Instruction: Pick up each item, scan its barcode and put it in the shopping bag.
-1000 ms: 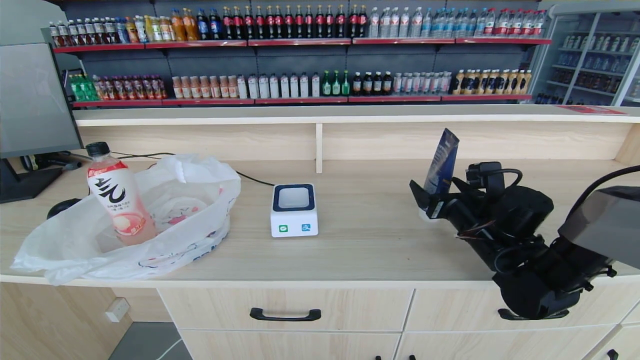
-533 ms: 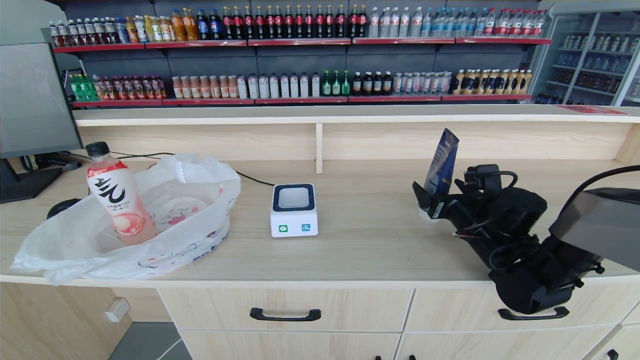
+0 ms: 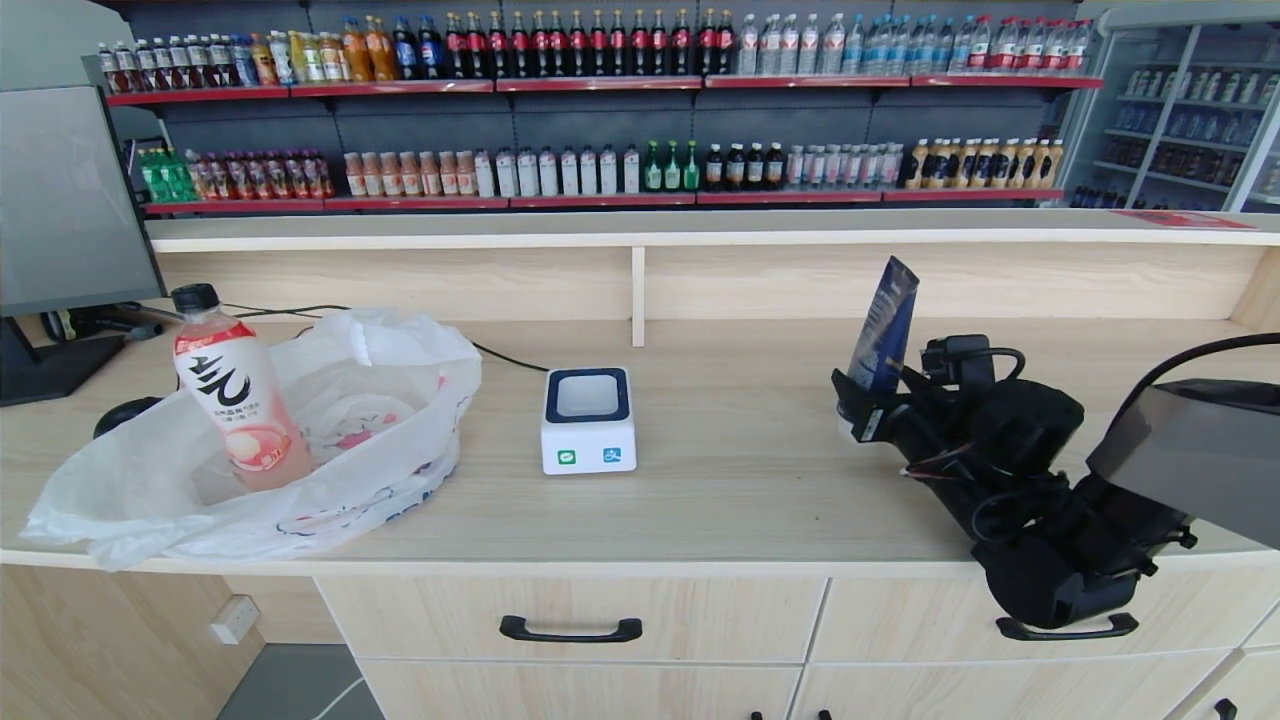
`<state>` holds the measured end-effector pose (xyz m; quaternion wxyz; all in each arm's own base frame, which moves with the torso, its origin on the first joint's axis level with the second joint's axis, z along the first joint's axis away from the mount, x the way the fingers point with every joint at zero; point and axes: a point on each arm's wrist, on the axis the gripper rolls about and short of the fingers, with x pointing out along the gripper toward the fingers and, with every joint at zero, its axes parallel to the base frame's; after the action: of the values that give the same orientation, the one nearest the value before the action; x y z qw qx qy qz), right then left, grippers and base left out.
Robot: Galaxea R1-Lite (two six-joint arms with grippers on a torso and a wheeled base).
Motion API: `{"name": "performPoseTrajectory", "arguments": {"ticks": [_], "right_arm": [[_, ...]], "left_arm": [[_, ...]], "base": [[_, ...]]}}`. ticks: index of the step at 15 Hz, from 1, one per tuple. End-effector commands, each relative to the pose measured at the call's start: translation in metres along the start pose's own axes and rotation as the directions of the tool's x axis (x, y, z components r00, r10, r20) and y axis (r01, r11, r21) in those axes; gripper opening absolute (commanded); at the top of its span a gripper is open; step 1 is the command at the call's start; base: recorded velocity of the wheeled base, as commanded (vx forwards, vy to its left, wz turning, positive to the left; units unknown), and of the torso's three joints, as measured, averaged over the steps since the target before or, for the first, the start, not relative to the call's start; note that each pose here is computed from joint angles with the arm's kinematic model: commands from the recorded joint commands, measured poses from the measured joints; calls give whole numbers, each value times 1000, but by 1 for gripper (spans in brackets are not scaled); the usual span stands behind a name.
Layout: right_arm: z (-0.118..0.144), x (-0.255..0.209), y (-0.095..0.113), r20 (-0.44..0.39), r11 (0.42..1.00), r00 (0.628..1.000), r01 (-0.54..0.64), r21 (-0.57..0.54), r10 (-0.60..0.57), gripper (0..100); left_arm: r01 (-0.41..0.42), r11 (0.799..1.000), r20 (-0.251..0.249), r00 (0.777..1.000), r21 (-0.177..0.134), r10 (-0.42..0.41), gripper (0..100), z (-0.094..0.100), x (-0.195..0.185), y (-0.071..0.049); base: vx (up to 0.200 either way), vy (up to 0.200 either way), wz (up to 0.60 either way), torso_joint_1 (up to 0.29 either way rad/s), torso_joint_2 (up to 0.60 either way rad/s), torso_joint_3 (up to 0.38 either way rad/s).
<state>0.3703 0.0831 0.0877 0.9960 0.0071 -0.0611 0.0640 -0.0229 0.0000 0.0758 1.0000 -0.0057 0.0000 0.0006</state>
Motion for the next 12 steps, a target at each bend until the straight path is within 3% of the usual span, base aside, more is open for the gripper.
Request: {"name": "performPoseTrajectory", "arguments": {"ticks": [1, 12], "right_arm": [[0, 0, 0, 1, 1000, 1000, 0, 3, 0, 0], [26, -7, 6, 60, 1000, 998, -18, 12, 18, 0]], "left_arm": [[0, 1000, 0, 1000, -1, 0, 100, 0, 0, 0], [0, 1000, 0, 1000, 1, 0, 100, 0, 0, 0]], "base": [[0, 0, 0, 0, 0, 0], [0, 0, 0, 0, 0, 0]]}}
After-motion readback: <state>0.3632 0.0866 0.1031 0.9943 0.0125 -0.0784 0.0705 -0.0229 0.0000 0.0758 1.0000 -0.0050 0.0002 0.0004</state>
